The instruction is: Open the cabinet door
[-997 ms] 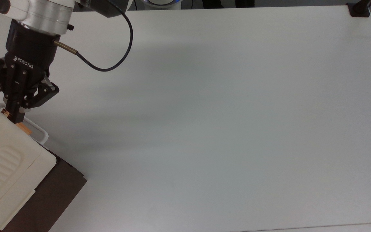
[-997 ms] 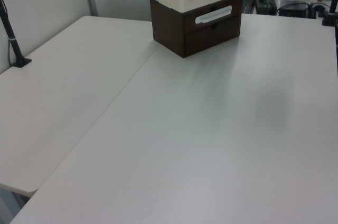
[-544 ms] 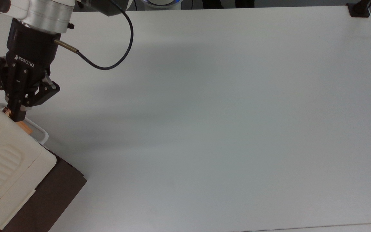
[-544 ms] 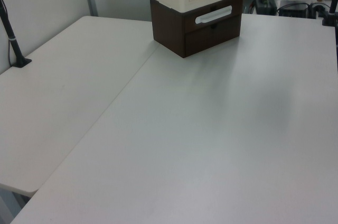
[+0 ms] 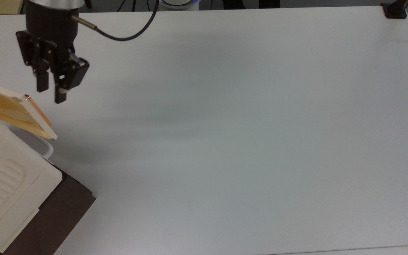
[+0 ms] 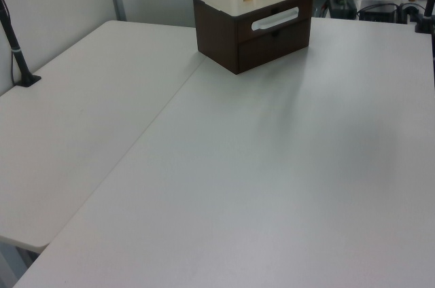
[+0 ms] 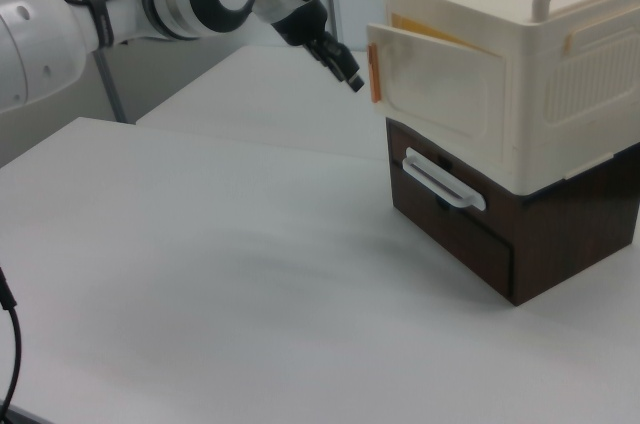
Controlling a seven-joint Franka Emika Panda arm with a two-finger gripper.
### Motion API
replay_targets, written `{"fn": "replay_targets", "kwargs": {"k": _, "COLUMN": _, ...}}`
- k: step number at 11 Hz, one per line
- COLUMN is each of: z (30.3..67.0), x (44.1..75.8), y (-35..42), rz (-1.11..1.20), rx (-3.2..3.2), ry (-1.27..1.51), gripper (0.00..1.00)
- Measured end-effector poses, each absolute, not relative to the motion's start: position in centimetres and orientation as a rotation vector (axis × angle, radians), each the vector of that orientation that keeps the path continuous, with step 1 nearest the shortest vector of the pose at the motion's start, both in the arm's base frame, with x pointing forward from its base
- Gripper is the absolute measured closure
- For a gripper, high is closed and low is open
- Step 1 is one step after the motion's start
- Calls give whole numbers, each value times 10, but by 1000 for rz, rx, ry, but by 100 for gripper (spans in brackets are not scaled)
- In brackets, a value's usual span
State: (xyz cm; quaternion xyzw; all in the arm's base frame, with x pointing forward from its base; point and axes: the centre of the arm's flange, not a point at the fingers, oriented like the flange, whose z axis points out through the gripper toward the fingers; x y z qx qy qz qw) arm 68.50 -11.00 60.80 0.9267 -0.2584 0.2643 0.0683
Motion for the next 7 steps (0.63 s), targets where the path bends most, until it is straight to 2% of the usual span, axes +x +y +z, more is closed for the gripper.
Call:
{"fn": "replay_targets", "kwargs": {"k": 2, "z": 615, "x": 669, "y": -105, "rz": 659, "rx": 2891, "ry": -818, "gripper": 25}}
{"fn": "replay_targets", "kwargs": {"k": 4, "z": 637, "x": 655, "y": -101, "rz": 651, "rx": 2938, "ry": -828, "gripper": 16}}
{"fn": "replay_targets", "kwargs": {"k": 5, "z": 650, "x": 651, "y": -100, "rz": 689, "rx": 2941, "ry": -830, "gripper": 8}}
{"fn": "replay_targets", "kwargs": {"k": 6, "z": 666, "x": 651, "y": -100, "rz": 777, "rx": 2932, "ry": -827, "gripper": 7}}
{"fn": "replay_targets", "kwargs": {"k": 7, "z": 679, "x": 653, "y": -100, "rz": 895, "rx": 2911, "ry": -818, "gripper": 0}}
